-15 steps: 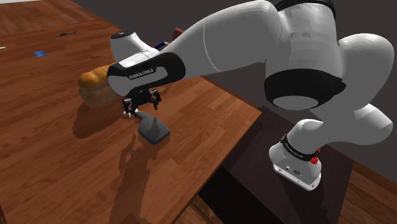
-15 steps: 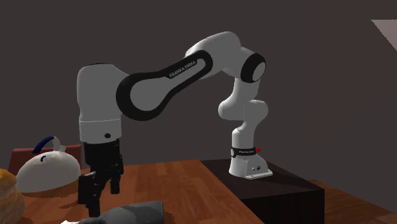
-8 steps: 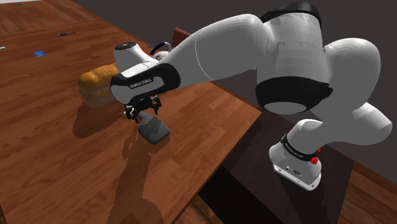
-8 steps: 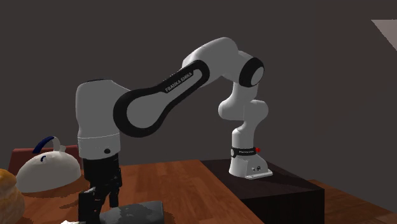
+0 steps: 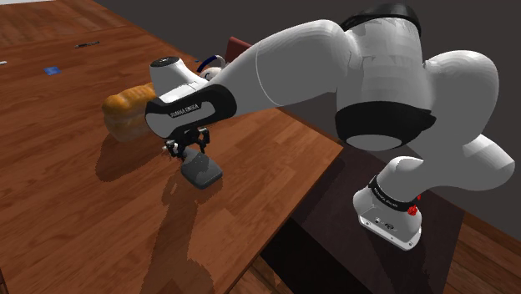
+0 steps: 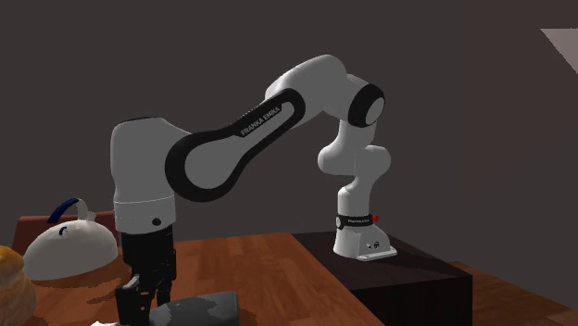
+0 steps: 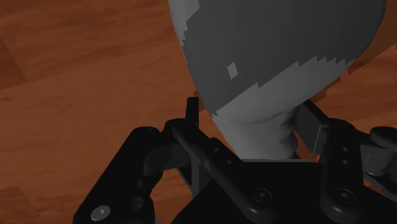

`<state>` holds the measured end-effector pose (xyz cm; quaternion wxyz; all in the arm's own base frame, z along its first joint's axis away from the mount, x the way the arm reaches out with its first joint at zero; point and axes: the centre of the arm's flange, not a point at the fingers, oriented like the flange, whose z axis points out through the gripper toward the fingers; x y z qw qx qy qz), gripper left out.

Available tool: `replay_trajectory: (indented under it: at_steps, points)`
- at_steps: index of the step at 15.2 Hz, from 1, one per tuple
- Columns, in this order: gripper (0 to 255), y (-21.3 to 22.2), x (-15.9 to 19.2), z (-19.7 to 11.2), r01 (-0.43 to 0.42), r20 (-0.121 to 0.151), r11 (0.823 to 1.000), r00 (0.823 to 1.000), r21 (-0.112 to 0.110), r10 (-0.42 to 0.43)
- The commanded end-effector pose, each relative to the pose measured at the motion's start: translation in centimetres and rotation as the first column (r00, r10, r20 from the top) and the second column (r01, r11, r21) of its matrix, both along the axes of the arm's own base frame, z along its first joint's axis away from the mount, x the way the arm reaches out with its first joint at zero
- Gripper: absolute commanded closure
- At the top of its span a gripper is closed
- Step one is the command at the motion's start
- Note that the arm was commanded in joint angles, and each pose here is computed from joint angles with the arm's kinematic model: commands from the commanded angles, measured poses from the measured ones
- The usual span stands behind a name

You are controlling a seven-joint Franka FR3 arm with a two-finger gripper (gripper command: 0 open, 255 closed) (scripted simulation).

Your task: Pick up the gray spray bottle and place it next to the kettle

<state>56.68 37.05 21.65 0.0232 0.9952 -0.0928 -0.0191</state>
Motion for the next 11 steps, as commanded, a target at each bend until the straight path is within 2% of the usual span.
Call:
replay_trajectory:
  at_steps: [1,9,11]
  points:
    - [255,0.0,0.0,0.0,0.000,0.000,1.000,1.000,0.000,0.000]
    - [255,0.0,0.0,0.0,0.000,0.000,1.000,1.000,0.000,0.000]
    - [255,0.0,0.0,1.0,0.000,0.000,1.000,1.000,0.000,0.000]
